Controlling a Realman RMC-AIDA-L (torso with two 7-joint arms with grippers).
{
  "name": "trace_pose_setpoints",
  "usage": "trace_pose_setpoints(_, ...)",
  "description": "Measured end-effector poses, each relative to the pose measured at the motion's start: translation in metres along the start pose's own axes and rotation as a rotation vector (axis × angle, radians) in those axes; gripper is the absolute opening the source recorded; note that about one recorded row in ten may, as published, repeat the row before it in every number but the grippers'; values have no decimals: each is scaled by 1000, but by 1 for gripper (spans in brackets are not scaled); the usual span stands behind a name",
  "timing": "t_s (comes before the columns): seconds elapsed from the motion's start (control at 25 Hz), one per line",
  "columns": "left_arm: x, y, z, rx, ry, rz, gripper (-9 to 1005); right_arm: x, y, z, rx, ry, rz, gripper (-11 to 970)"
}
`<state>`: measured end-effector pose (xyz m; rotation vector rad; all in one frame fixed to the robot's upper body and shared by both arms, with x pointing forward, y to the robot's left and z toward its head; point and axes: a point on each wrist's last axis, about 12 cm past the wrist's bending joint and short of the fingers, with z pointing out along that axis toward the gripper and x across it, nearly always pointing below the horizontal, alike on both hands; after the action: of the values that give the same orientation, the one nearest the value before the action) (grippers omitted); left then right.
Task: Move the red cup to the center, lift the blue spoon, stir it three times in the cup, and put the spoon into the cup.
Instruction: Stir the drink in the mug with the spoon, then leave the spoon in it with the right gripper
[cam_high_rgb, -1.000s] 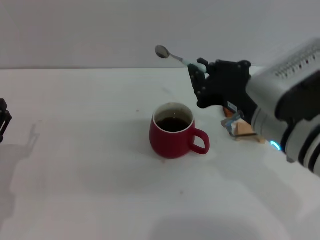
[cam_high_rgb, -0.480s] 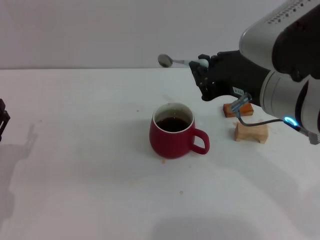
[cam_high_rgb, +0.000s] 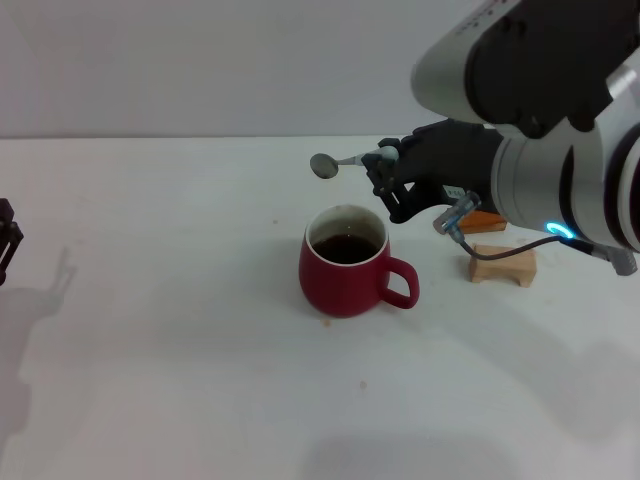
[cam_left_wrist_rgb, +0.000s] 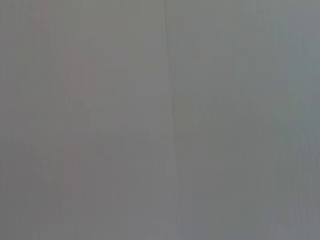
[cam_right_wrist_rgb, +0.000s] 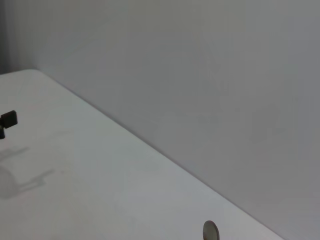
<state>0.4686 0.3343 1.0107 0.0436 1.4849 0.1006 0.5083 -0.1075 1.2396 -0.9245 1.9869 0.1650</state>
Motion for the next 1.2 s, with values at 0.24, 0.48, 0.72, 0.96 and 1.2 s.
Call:
trace_pose_setpoints(0.24, 0, 0, 0, -1, 2, 0, 858, -8, -1, 0, 2, 21, -6, 130)
trace_pose_setpoints(0.48, 1, 2, 0, -5, 12, 3, 858, -20, -5, -2, 9, 68, -35, 130)
trace_pose_setpoints(0.72, 2, 2, 1, -6, 21, 5, 858, -30, -1, 0, 2, 129, -88, 129)
trace_pose_setpoints(0.96, 3, 3, 2, -13, 28, 6, 858, -28, 3, 2, -22, 161, -95, 129)
trace_pose_setpoints(1.2, 3, 3, 3, -13, 31, 3, 858, -25, 6, 1, -40, 176, -84, 129)
